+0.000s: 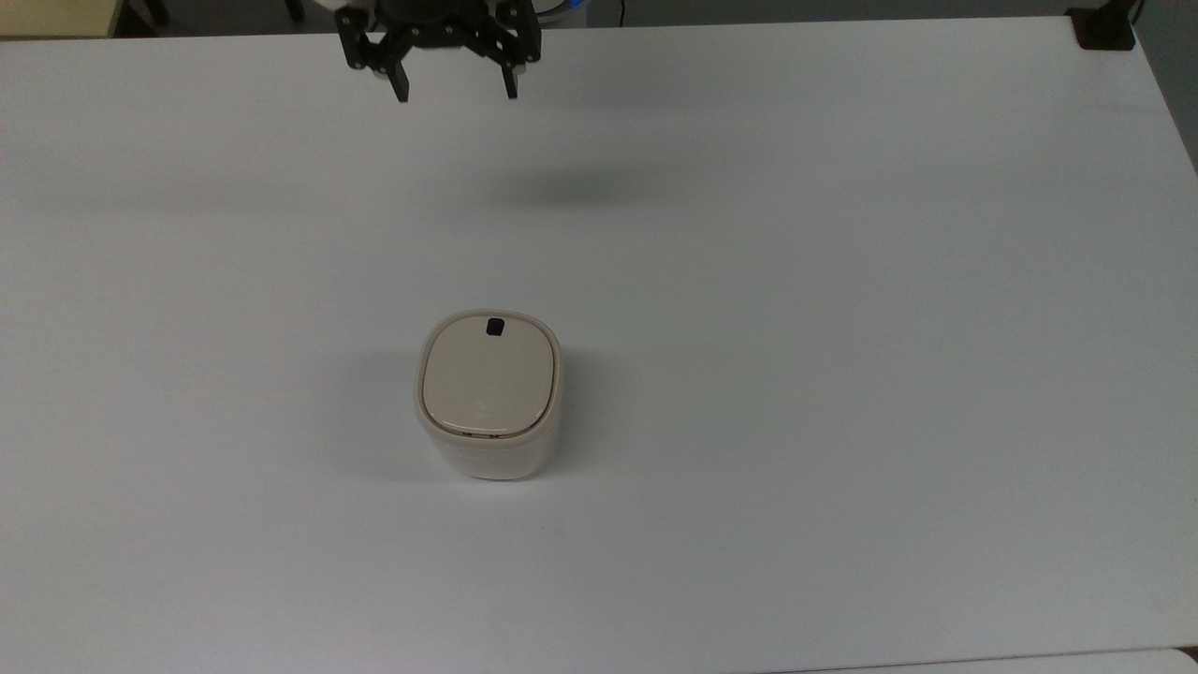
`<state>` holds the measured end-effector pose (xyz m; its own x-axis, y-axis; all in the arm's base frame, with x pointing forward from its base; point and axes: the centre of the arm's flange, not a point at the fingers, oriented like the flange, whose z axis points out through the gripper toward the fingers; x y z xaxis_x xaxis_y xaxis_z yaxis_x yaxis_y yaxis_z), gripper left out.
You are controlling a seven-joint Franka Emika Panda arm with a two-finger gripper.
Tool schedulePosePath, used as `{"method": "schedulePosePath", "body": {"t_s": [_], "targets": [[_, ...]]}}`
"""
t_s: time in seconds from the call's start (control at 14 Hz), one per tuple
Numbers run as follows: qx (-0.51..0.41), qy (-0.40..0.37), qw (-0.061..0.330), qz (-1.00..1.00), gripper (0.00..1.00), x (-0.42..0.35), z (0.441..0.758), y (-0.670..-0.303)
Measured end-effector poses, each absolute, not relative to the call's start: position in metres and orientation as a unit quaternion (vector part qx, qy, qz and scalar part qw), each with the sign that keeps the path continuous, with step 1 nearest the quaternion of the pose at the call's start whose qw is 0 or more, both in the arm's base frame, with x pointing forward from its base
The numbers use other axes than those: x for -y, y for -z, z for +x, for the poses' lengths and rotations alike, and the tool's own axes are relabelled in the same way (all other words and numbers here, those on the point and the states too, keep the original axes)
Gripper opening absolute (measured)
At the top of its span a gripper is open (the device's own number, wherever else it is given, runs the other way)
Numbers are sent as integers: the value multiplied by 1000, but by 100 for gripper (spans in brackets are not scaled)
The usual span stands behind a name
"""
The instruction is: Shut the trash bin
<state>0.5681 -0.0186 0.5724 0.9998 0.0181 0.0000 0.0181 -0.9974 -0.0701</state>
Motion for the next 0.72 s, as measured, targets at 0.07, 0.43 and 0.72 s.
{"method": "schedulePosePath", "body": {"t_s": [0.07,0.43,0.72], "targets": [[4,2,37,-999,100,25,560,-579],[3,8,33,-999,100,35,536,-602],[7,8,30,-999,100,31,535,-604]]}}
